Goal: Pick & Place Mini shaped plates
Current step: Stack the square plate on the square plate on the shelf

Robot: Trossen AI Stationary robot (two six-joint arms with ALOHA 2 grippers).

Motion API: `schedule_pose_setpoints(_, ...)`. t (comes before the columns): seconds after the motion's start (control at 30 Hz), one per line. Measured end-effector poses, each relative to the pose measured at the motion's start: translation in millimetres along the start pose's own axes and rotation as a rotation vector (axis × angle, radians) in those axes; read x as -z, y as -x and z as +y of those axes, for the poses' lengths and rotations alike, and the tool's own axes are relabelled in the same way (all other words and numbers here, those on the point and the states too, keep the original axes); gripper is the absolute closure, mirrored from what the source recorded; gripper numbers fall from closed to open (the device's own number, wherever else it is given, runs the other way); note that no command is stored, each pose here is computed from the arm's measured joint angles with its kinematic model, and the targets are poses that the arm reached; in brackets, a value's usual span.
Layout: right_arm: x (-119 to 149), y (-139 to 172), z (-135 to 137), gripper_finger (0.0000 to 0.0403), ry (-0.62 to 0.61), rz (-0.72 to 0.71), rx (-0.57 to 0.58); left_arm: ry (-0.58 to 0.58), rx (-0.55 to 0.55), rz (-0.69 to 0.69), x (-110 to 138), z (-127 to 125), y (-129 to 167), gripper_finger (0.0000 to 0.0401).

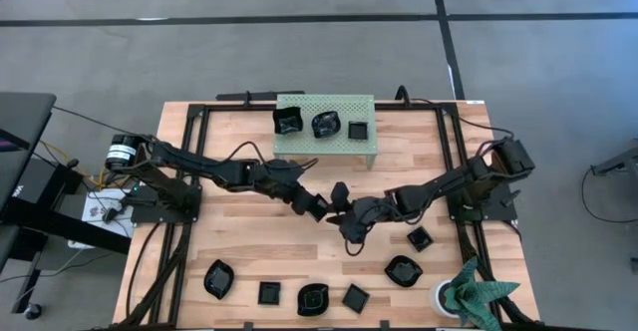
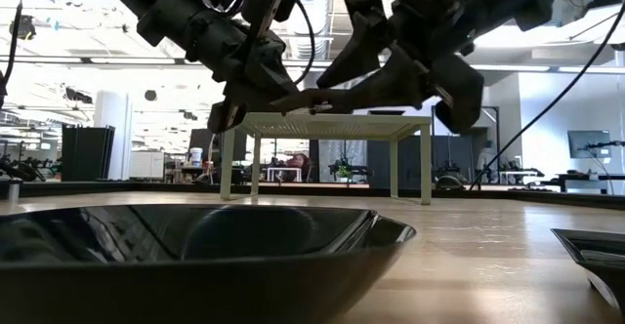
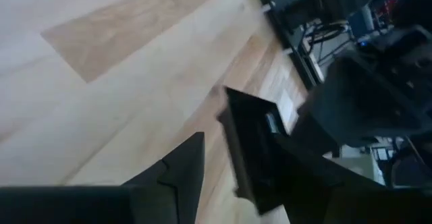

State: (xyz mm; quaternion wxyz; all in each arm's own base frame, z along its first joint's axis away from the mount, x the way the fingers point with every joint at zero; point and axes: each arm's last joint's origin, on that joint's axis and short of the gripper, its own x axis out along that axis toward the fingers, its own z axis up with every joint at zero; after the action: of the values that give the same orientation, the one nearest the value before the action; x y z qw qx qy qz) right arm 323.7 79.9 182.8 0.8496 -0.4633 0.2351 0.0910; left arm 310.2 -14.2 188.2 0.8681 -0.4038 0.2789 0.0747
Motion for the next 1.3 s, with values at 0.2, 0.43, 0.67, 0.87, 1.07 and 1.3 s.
schedule_pose_setpoints(0.2, 6.9, -2.6, -7.0, 0.0257, -0.014, 0.017, 0.020, -0.002, 0.022, 0.006, 0.0, -1.7, 0.0, 0.0391)
schedule_pose_setpoints(0.43, 8.7, -3.0, -7.1, 0.0318, 0.010, 0.023, 0.010, 0.000, 0.040, -0.013, -1.6, -3.6, 0.0, 0.0383)
schedule_pose_setpoints(0.67, 8.5, -3.0, -7.6, 0.0357, 0.008, 0.023, 0.016, 0.005, 0.006, -0.047, -2.4, -2.1, -0.3, 0.0367)
schedule_pose_setpoints(0.87, 8.2, -2.7, -5.6, 0.0355, 0.014, 0.028, 0.004, 0.003, 0.007, -0.051, -2.6, -2.4, -0.3, 0.0333)
schedule_pose_setpoints(1.07, 3.2, 0.4, 4.4, 0.0353, 0.024, 0.039, -0.037, 0.004, -0.010, -0.076, -4.4, -1.2, -0.2, 0.0308)
schedule_pose_setpoints(1.3, -1.9, 9.9, 20.8, 0.0354, 0.047, 0.237, 0.043, -0.029, -0.013, -0.074, -4.2, -1.1, -0.2, 0.0304)
